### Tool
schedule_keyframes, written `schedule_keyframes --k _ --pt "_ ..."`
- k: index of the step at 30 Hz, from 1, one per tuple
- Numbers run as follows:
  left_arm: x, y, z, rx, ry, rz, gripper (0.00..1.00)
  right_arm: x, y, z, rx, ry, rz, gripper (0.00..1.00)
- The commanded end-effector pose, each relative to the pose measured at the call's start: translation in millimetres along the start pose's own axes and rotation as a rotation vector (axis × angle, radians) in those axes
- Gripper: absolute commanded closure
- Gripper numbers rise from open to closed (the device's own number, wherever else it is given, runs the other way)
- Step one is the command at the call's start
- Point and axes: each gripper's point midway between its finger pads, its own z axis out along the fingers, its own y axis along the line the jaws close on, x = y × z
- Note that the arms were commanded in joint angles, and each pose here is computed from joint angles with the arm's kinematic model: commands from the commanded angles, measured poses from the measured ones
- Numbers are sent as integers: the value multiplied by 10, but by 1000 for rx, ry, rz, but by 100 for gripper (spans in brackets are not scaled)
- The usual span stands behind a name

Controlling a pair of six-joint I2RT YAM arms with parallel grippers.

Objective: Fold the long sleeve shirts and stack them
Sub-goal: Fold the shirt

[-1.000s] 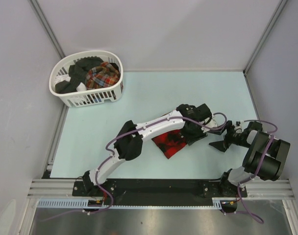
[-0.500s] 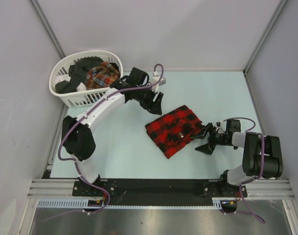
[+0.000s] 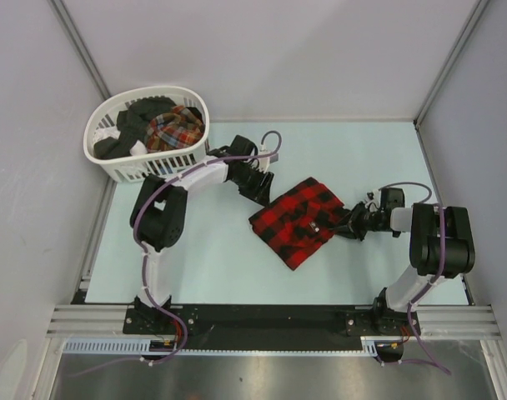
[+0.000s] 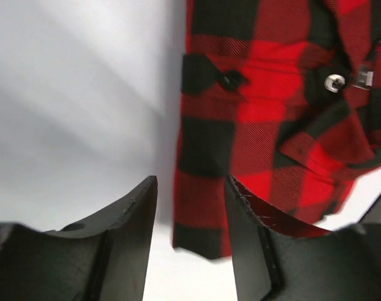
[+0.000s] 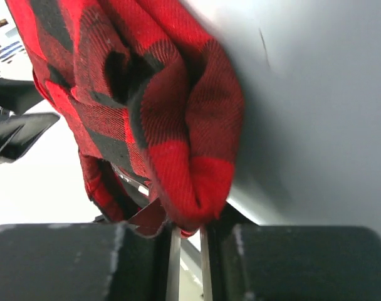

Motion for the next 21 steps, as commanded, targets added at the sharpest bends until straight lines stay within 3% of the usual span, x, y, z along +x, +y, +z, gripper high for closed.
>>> schedule_keyframes --k 1,4,5,6,9,10,12,13,14,15,16,21 --pt "-87 -50 146 86 -15 -33 54 -431 -138 40 143 -106 -146 89" --pt "222 -279 229 226 51 -111 77 -598 -97 100 179 -97 -246 91" --pt "292 -432 207 267 60 -119 91 -618 -86 121 183 -89 -265 91" --pt "561 -560 250 324 97 -138 97 -723 25 134 173 -97 -306 91" --pt "1018 -1181 171 465 128 -101 100 -764 200 295 137 -11 -439 91" --pt "1083 -1374 112 497 131 -118 100 -733 180 379 121 42 -511 89" --pt "1175 -1808 -21 561 103 -15 100 -477 298 533 60 204 -617 87" --pt "1226 -1924 -80 585 113 -3 86 -588 560 592 31 218 -712 86" --pt "1263 -2012 -142 614 114 15 76 -347 423 719 31 360 -760 86" --pt "1299 -2037 -259 627 96 25 68 -287 495 771 1 405 -793 86" --pt "1331 -2020 -326 640 89 44 53 -370 693 834 -29 404 -865 87" --pt "1037 -1120 -788 483 -60 -84 47 -4 959 1138 -119 611 -1138 89"
